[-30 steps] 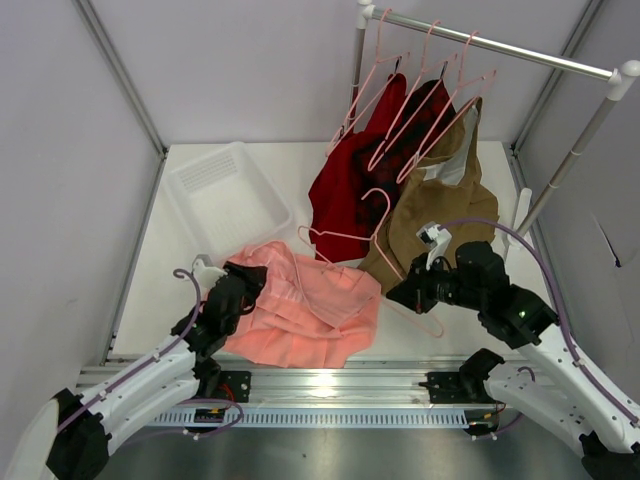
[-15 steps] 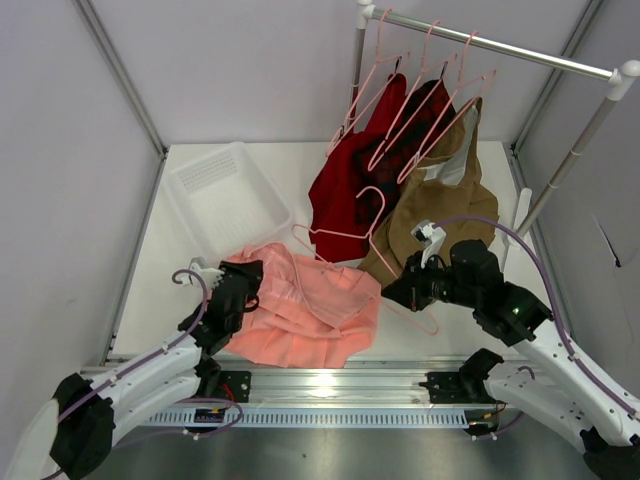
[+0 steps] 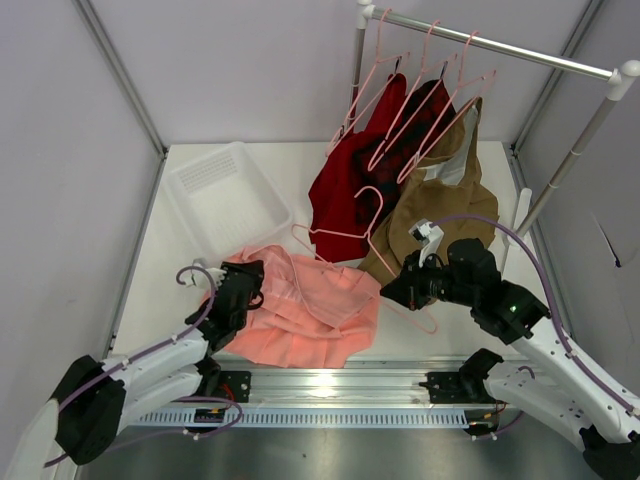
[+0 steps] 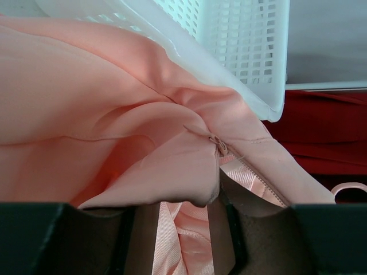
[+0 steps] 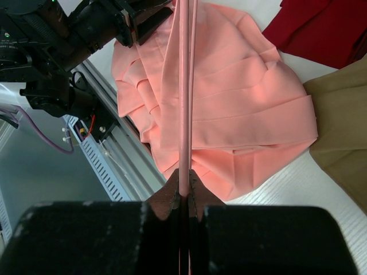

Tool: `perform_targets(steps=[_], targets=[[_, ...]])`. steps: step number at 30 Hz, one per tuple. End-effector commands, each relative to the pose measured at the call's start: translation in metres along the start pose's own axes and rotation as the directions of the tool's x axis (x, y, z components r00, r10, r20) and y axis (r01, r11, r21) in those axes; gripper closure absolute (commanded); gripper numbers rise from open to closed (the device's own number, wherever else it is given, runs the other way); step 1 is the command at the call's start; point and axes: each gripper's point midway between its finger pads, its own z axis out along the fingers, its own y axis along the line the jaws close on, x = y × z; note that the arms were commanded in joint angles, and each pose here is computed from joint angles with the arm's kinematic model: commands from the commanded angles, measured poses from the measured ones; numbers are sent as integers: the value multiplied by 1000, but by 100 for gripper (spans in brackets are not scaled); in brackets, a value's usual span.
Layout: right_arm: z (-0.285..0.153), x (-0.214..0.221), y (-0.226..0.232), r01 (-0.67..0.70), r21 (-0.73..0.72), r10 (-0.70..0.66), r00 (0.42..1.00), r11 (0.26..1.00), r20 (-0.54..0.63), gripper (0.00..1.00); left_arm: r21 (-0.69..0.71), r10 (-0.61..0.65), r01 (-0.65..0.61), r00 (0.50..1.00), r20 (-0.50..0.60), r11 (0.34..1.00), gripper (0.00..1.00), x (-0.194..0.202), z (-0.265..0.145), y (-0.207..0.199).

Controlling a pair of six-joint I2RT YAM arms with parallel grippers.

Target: Place the skirt on the hanger

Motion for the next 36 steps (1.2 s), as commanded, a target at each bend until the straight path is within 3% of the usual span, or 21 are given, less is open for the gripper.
perform_targets(steps=[1,11,15,20,28,36], targets=[[-1,-17,11,43,-42,-40,997,998,65,100,58,-78,75,996,53,996,61,-10,4,-27],[-6,-21,13,42,-45,-38,995,998,96,100,46,-127,124,990,65,991,66,-6,14,-31],[-8,-16,15,45,-58,-39,995,997,89,100,47,-130,126,989,77,991,86,-9,13,-31],[-6,-8,25,65,-132,-56,996,989,71,100,57,-127,123,989,78,991,99,-19,3,-44],[-12,-8,46,116,-231,-91,989,966,113,100,67,-95,92,994,47,994,100,-37,-27,-58],[8,-1,42,129,-170,-109,986,977,125,100,103,-49,44,998,45,994,100,-55,-45,-86]])
